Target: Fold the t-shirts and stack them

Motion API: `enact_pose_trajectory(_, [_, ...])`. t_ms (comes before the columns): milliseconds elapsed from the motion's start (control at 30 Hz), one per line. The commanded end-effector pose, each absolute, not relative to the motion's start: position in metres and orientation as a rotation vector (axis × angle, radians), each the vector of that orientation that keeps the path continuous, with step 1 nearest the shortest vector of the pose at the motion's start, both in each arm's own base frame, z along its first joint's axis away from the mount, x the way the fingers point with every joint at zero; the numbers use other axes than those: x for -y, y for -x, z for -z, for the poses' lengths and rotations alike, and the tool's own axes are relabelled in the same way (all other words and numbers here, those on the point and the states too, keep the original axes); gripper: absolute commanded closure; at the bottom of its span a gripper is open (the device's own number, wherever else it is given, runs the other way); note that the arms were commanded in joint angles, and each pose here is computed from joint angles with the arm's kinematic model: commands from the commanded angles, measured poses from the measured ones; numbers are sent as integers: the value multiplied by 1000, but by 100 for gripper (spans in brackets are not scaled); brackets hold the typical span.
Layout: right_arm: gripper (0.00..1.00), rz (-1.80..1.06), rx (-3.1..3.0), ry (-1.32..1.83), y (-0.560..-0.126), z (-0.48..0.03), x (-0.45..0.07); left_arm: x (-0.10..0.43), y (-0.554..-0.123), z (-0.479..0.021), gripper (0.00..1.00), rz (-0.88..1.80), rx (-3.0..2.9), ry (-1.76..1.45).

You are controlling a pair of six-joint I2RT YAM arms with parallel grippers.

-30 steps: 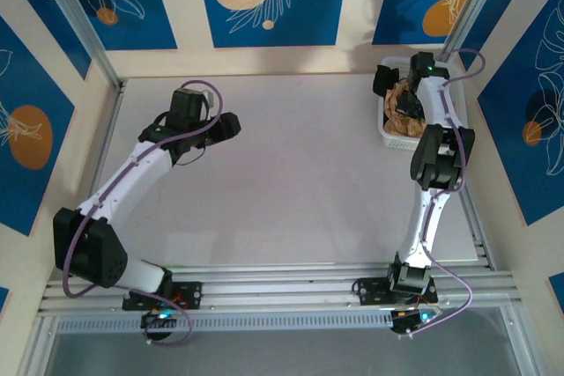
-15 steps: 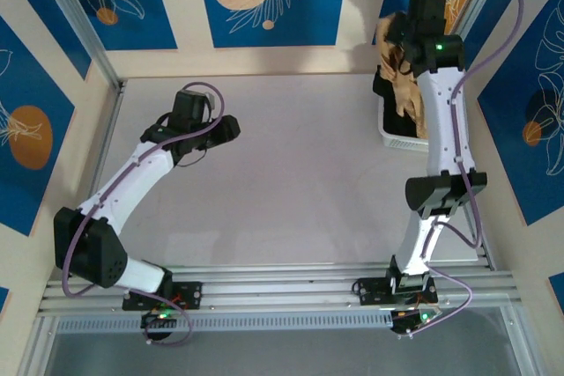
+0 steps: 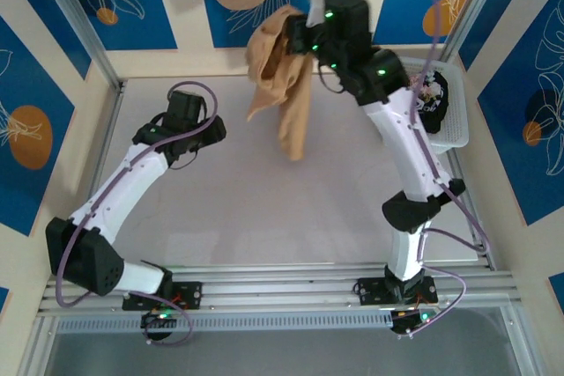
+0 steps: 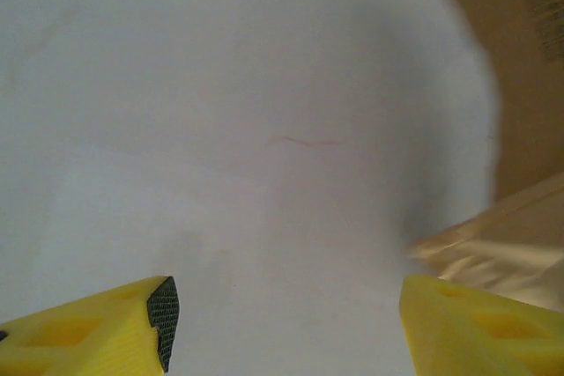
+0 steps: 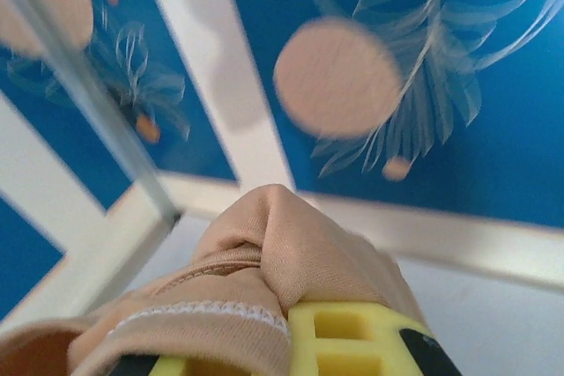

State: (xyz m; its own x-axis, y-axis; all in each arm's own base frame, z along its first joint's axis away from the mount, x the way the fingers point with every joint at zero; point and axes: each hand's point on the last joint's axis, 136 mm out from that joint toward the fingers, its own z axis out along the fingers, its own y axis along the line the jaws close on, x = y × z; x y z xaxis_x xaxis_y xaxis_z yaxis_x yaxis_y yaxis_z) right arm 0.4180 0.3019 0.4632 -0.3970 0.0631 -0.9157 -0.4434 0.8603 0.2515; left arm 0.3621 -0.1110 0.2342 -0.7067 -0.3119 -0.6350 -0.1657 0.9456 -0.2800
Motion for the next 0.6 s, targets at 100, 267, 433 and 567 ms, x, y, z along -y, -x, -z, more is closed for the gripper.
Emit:
enact_pose_trajectory(100, [100, -860, -2324, 503, -379, -299, -405, 57, -315, -239, 33, 23, -2341, 469])
enact_pose_trajectory(267, [100, -974, -2603, 620, -355, -226, -422, 84, -297, -224, 32, 241, -2374, 328])
enact_pose_trajectory(433, [100, -1056, -2701, 600, -352, -200, -418, 129, -287, -218, 27, 498, -2389, 17])
enact_pose_trajectory(567, [97, -1214, -2715, 571, -351, -201, -418, 140, -281, -199, 24, 506, -2451, -123])
